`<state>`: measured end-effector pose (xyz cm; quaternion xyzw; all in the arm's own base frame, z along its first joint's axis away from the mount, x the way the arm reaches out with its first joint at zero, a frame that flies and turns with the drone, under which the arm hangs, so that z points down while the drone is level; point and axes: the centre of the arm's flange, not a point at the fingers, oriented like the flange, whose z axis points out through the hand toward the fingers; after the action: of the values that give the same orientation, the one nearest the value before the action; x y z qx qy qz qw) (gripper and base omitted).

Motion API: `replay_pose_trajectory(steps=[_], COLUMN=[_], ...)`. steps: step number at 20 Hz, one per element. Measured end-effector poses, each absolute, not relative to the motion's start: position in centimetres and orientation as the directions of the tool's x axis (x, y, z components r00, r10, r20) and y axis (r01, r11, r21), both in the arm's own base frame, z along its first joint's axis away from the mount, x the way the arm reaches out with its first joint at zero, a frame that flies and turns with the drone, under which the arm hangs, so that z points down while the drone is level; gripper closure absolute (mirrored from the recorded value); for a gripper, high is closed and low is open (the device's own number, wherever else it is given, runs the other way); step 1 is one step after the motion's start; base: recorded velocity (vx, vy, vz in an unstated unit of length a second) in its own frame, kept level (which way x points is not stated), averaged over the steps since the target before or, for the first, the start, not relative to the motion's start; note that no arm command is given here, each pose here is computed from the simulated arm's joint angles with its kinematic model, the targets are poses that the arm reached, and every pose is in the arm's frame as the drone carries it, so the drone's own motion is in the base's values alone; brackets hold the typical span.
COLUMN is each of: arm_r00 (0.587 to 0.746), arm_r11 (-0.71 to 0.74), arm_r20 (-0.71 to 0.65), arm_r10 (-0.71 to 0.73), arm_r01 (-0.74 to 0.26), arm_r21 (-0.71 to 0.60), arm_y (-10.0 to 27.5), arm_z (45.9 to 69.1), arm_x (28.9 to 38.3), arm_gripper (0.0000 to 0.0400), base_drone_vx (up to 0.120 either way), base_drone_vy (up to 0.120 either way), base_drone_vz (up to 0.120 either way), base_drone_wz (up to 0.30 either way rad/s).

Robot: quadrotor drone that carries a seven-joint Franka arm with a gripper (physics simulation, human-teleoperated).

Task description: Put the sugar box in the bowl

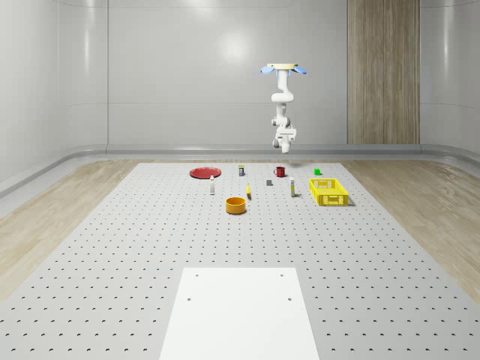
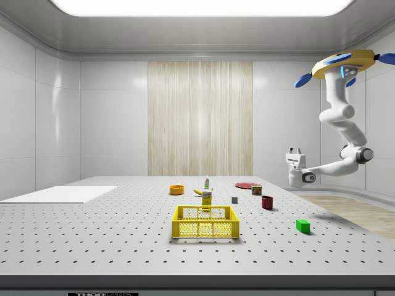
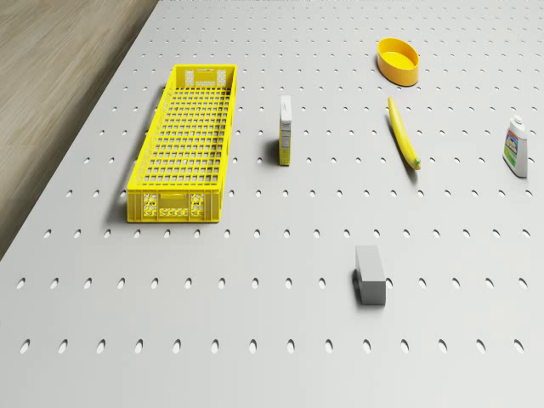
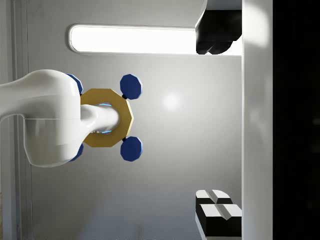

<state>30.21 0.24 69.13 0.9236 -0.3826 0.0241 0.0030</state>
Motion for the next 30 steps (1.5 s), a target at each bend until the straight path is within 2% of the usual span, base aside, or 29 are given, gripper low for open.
replay_pose_trajectory(steps=[11,15,19,22,25,27,30], arm_r00=[0.703,0.699,0.693,0.687,0.683,0.683,0.688], arm_r11=[-0.701,-0.680,-0.600,-0.438,-0.141,0.104,0.416], arm_r20=[0.144,0.247,0.425,0.598,0.722,0.718,0.578], arm_r10=[-0.697,-0.671,-0.582,-0.412,-0.110,0.134,0.439], arm_r01=[-0.710,-0.713,-0.719,-0.725,-0.730,-0.730,-0.726], arm_r21=[0.073,0.173,0.352,0.531,0.669,0.675,0.548], arm_y=[1.5,3.0,5.5,7.9,9.7,9.7,7.8], arm_z=[69.0,68.7,67.5,65.1,60.9,57.4,53.1], arm_x=[30.14,30.12,30.13,30.19,30.32,30.44,30.59], arm_gripper=[0.0000,0.0000,0.0000,0.0000,0.0000,0.0000,0.0000], base_drone_vx=[0.120,0.120,0.120,0.120,0.120,0.120,0.120], base_drone_vy=[0.000,0.000,0.000,0.000,0.000,0.000,0.000], base_drone_vz=[0.000,0.000,0.000,0.000,-0.120,-0.120,-0.120], base_drone_wz=[0.000,0.000,0.000,0.000,0.000,0.000,0.000])
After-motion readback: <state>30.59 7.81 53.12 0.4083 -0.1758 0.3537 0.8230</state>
